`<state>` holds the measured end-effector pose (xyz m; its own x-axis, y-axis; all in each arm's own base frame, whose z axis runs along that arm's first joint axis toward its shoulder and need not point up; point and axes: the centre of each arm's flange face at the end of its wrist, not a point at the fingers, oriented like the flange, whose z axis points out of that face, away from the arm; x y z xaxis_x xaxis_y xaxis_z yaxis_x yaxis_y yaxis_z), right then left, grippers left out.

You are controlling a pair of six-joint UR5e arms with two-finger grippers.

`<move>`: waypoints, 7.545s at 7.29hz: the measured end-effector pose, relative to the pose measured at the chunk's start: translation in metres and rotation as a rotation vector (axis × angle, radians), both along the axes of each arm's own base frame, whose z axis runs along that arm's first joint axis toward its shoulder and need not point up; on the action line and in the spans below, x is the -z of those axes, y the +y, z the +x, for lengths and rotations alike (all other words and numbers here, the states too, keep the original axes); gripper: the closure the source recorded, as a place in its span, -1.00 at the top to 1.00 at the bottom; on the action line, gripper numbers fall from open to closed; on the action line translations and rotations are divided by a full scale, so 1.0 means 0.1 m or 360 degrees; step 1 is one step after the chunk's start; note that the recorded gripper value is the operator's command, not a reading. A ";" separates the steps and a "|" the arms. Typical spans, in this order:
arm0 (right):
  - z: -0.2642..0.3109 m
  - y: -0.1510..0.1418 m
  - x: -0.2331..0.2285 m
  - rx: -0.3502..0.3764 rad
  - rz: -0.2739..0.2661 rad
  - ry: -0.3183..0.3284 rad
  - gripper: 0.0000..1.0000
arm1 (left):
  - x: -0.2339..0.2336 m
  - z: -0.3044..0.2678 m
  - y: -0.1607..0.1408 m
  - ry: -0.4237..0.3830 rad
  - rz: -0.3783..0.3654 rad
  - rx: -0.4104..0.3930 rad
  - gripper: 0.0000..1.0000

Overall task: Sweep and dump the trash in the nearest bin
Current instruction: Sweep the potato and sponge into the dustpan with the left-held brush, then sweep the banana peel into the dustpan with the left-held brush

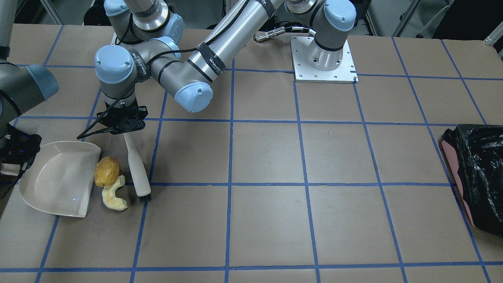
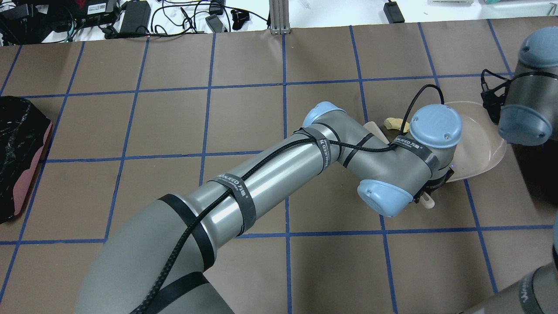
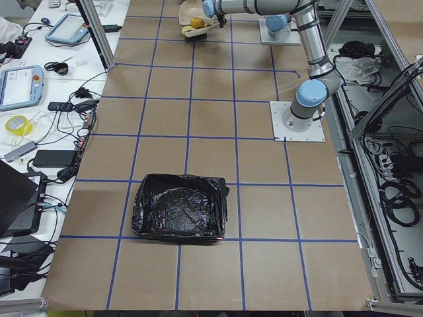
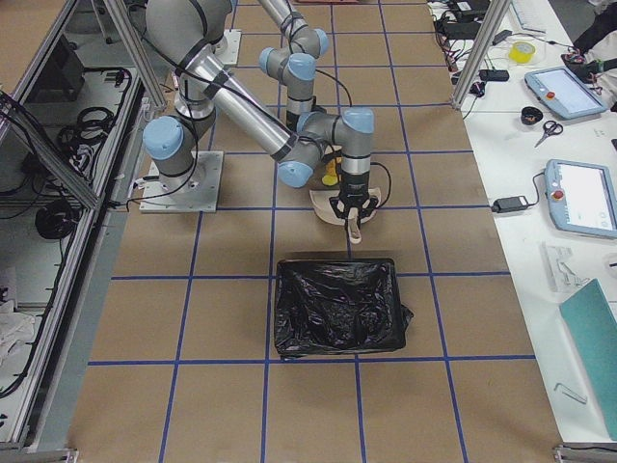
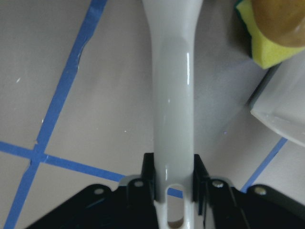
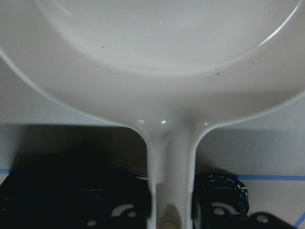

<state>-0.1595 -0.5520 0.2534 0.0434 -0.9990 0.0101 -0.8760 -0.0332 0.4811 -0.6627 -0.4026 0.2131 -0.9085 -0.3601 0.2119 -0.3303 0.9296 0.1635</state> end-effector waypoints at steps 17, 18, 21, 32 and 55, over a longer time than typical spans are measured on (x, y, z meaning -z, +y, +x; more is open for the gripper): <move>0.00 0.00 -0.01 0.0002 0.0008 0.0005 -1.00 | -0.34 -0.22 -0.13 0.0038 -0.0073 0.0194 -1.00; 0.00 0.00 -0.01 0.0002 0.0009 0.0005 -1.00 | -0.36 -0.17 -0.16 0.0033 -0.0045 0.0110 -1.00; 0.00 0.00 -0.01 0.0001 0.0008 0.0006 -1.00 | -0.33 -0.17 -0.21 0.0026 0.0050 -0.0218 -1.00; 0.01 0.00 -0.02 -0.0024 0.0051 -0.0007 -1.00 | -0.03 -0.32 -0.38 0.0057 -0.0012 -0.0171 -1.00; 0.03 0.00 -0.04 -0.0025 0.0035 -0.0027 -1.00 | -0.61 0.06 -0.16 0.0121 0.0135 -0.0089 -1.00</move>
